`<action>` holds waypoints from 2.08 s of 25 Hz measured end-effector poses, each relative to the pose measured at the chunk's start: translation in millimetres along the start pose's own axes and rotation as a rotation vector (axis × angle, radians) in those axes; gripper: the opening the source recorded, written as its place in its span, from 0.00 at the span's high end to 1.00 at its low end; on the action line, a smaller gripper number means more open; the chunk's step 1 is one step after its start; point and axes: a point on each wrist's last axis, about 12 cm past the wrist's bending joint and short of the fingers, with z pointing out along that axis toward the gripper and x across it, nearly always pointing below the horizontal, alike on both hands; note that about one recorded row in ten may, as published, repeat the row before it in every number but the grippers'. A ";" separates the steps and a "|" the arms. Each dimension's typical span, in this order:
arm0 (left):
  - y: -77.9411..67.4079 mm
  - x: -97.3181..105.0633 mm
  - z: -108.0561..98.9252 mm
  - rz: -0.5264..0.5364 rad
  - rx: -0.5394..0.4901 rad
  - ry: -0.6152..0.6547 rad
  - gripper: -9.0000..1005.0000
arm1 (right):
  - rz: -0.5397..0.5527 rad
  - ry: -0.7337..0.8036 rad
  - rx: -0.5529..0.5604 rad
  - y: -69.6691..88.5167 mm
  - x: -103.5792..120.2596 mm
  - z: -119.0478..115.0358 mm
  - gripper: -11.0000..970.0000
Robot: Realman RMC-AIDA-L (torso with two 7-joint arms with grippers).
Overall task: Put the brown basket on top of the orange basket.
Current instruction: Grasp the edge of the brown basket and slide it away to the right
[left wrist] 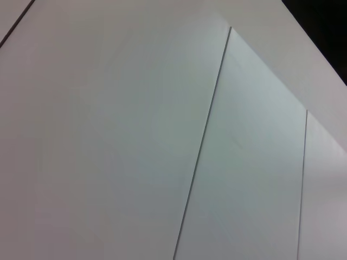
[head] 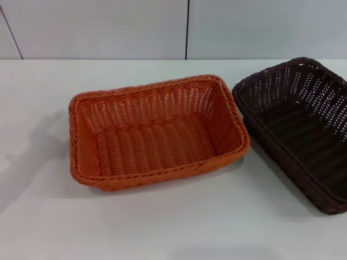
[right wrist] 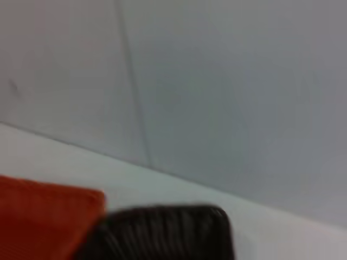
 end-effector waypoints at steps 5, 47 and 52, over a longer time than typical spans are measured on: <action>-0.8 1.0 2.0 0.008 0.010 0.001 0.25 | -0.026 0.101 -0.039 7.0 -0.5 17.6 0.14; 11.7 14.0 18.0 0.056 -0.067 0.022 0.28 | -0.574 0.721 -0.423 76.1 -11.2 135.1 0.14; 11.8 13.6 18.2 0.058 -0.066 0.021 0.28 | -0.584 0.732 -0.455 81.4 -9.2 136.6 0.14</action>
